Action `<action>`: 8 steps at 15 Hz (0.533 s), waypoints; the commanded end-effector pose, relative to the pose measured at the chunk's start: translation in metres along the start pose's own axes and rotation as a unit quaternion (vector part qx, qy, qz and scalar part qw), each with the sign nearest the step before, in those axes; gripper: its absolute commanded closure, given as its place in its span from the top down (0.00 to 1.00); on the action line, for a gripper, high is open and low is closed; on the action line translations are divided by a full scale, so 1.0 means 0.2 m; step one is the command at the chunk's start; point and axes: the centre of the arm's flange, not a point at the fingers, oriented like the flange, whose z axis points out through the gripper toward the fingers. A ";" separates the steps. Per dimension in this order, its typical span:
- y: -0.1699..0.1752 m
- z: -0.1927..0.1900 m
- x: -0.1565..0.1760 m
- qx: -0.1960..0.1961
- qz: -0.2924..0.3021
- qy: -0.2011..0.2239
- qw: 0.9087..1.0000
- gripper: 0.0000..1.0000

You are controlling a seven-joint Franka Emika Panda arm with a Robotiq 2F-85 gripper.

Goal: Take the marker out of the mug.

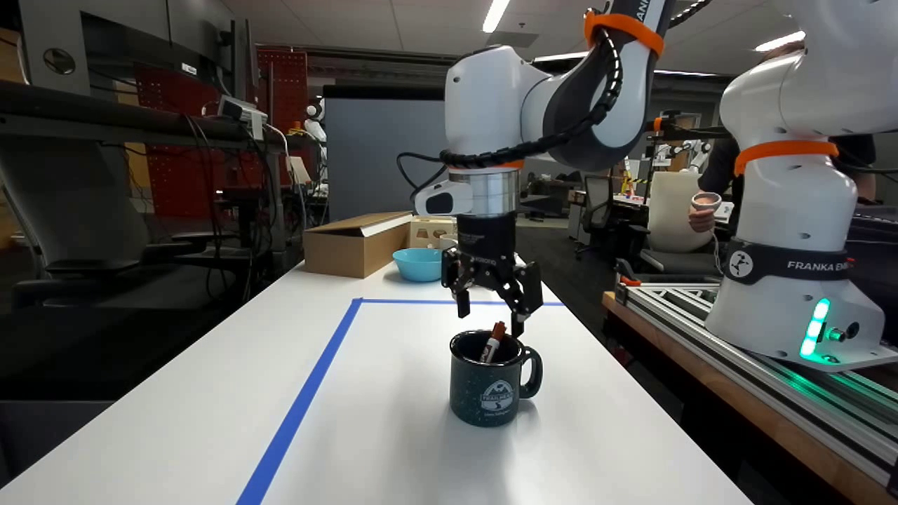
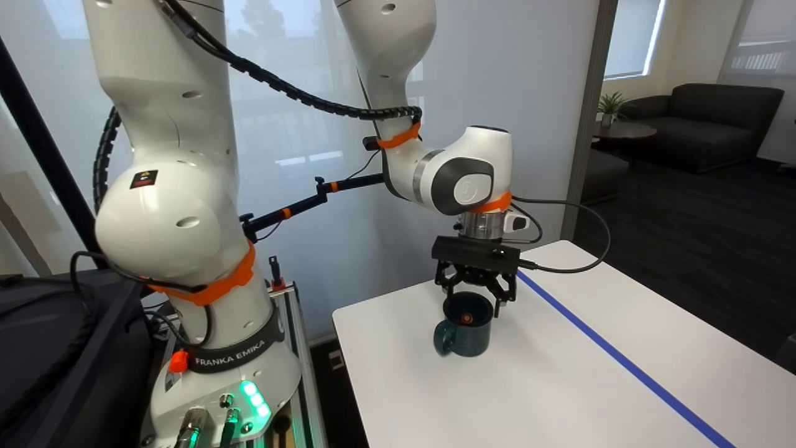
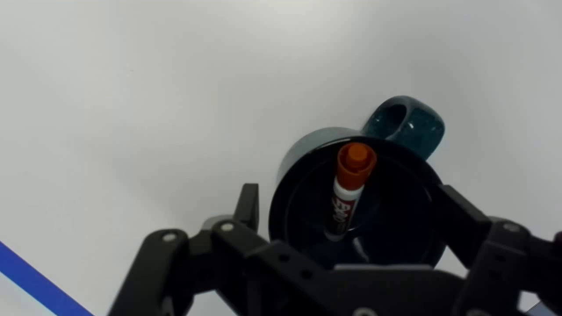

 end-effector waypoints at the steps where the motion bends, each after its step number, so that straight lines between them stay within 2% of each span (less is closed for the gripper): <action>1: 0.02 0.00 0.03 -0.007 -0.002 -0.003 1.000 0.98; 4: 0.04 -0.01 0.04 -0.009 -0.001 -0.003 1.000 0.80; 5: 0.05 -0.01 0.04 -0.010 -0.001 -0.002 1.000 0.60; 6: 0.05 -0.02 0.05 -0.011 -0.002 -0.002 1.000 0.65; 8: 0.05 -0.02 0.07 -0.013 -0.005 -0.002 1.000 0.61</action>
